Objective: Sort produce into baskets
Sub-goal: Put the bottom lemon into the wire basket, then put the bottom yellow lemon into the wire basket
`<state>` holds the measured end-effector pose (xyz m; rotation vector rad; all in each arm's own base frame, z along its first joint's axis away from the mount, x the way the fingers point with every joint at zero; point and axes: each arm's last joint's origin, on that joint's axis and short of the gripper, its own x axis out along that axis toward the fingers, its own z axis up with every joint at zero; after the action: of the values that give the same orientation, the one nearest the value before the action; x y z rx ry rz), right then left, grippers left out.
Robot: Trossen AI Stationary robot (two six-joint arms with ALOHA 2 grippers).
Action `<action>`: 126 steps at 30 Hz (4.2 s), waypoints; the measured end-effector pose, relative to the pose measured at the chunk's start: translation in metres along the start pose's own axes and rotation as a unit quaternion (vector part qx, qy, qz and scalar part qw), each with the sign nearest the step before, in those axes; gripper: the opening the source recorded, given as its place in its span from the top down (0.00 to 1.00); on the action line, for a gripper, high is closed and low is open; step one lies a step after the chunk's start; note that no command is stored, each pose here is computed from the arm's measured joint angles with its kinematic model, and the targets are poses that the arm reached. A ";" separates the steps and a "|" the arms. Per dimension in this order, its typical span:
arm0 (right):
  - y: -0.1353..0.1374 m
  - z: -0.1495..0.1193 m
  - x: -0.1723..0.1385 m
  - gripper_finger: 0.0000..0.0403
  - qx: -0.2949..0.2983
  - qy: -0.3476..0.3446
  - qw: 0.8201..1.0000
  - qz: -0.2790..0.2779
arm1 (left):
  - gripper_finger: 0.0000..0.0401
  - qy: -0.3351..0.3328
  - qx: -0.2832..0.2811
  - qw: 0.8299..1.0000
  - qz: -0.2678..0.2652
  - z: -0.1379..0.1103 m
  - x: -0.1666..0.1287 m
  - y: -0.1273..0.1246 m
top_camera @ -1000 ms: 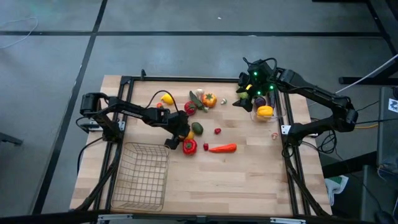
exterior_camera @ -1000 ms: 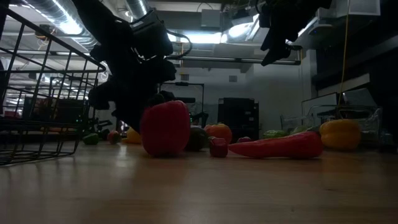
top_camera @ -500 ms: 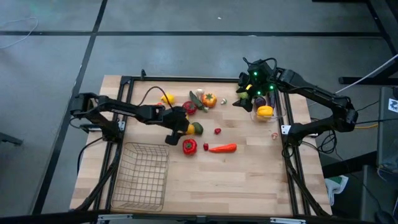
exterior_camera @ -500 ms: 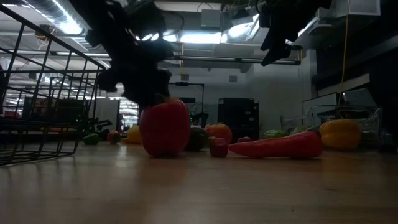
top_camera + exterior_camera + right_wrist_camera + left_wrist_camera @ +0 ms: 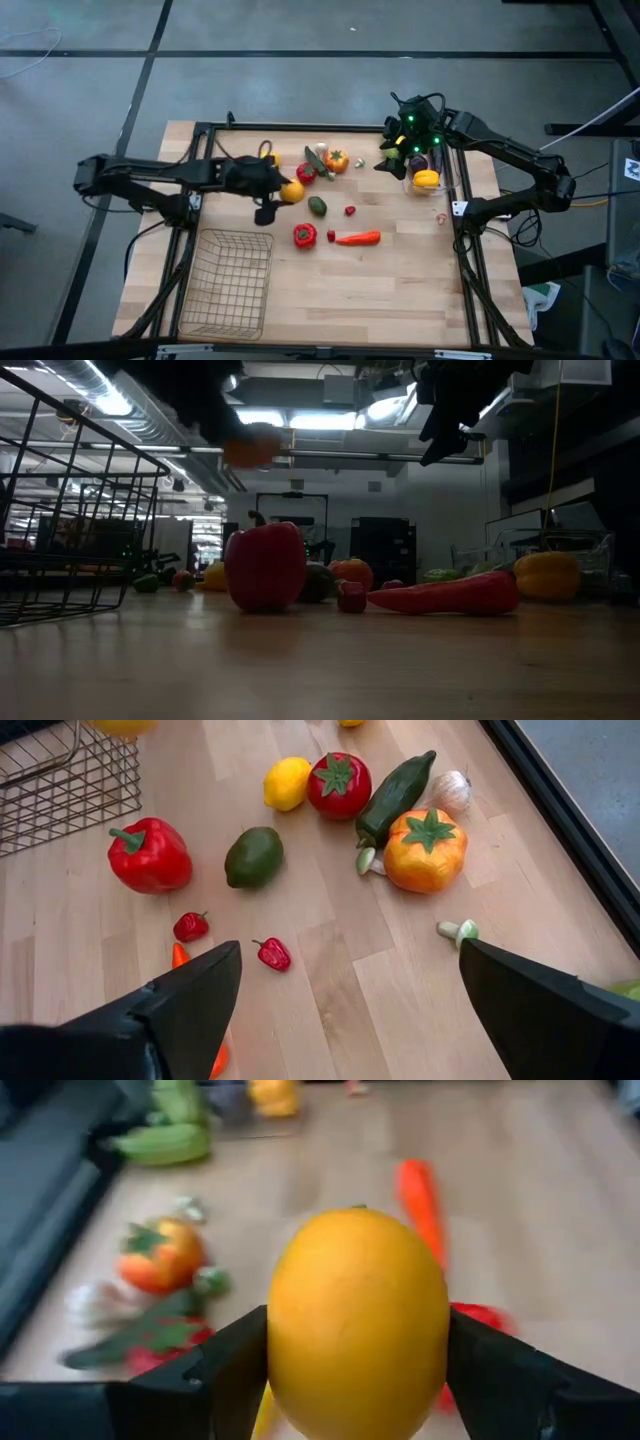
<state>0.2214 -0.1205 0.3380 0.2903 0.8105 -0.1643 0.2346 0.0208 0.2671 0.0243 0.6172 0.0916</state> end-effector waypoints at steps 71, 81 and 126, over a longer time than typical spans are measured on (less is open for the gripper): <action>0.000 0.000 0.000 0.08 0.000 0.000 1.000 0.000 | 0.34 0.359 -0.150 0.918 -0.083 -0.074 0.001 -0.122; 0.000 0.000 0.000 0.08 0.000 0.000 1.000 0.000 | 0.33 0.360 -0.172 0.912 -0.097 -0.071 -0.001 -0.121; 0.000 0.000 0.000 0.08 0.000 0.000 1.000 0.000 | 0.01 -0.166 -0.347 0.923 0.013 0.024 -0.043 -0.029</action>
<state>0.2214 -0.1205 0.3380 0.2898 0.8105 -0.1644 0.2159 -0.0122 0.3096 -0.6289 0.2179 0.3212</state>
